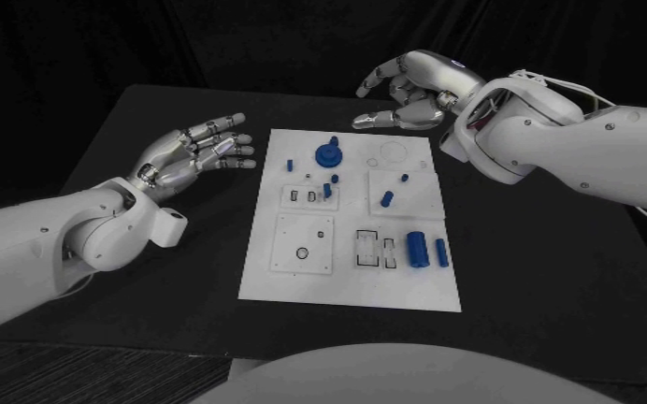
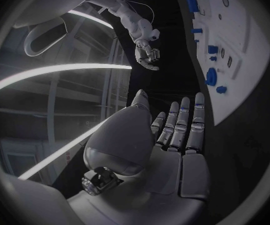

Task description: Assemble the parts on the task board

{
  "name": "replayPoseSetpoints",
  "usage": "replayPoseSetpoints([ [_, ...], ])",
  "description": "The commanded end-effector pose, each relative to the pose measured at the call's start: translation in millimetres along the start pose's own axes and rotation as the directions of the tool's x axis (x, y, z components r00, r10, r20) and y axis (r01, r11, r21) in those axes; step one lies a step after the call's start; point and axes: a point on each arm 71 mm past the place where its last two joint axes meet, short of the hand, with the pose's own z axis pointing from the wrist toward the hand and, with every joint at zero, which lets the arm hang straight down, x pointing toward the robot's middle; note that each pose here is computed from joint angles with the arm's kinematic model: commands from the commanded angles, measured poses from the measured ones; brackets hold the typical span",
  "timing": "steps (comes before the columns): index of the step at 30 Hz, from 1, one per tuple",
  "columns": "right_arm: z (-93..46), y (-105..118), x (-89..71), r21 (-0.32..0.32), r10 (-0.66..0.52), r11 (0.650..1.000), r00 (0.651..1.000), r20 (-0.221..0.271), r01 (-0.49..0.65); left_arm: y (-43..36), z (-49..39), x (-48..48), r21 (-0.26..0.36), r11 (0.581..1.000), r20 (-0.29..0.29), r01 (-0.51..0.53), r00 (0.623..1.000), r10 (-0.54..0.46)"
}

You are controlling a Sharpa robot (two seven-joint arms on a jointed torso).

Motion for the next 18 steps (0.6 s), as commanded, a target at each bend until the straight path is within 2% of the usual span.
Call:
replayPoseSetpoints([
  [1, 0.1, -0.9, -1.2, 0.026, 0.098, 0.995, 0.995, -0.021, -0.097, -25.9, 14.0, -5.4, 0.081, 0.965, 0.044, -0.251, 0.968, 0.248],
  [3, 1.5, -0.3, -1.3, 0.024, 0.102, 0.995, 0.995, -0.023, -0.102, -37.4, 22.8, -7.2, 0.097, 0.939, 0.039, -0.330, 0.944, 0.328],
  [6, 3.7, -0.4, -0.2, 0.027, 0.107, 0.994, 0.994, -0.032, -0.106, -51.8, 37.6, -3.5, 0.100, 0.875, -0.012, -0.473, 0.879, 0.477],
  [9, 3.1, -3.6, 1.2, 0.040, 0.109, 0.993, 0.993, -0.040, -0.108, -58.2, 50.9, 4.3, 0.062, 0.809, -0.092, -0.584, 0.804, 0.588],
  [10, 1.2, -7.0, 2.0, 0.055, 0.111, 0.993, 0.993, -0.047, -0.108, -59.3, 59.3, 9.0, 0.016, 0.775, -0.151, -0.632, 0.765, 0.627],
  [11, -0.3, -9.8, 2.5, 0.067, 0.112, 0.992, 0.992, -0.053, -0.108, -58.9, 65.1, 11.9, -0.024, 0.752, -0.197, -0.658, 0.741, 0.642],
  [14, -3.8, -16.5, 3.1, 0.097, 0.113, 0.990, 0.991, -0.066, -0.106, -55.3, 77.1, 17.7, -0.131, 0.691, -0.316, -0.711, 0.690, 0.651],
  [18, -8.5, -24.8, 3.0, 0.137, 0.113, 0.985, 0.991, -0.076, -0.102, -49.0, 91.1, 26.5, -0.254, 0.586, -0.452, -0.769, 0.631, 0.631],
])
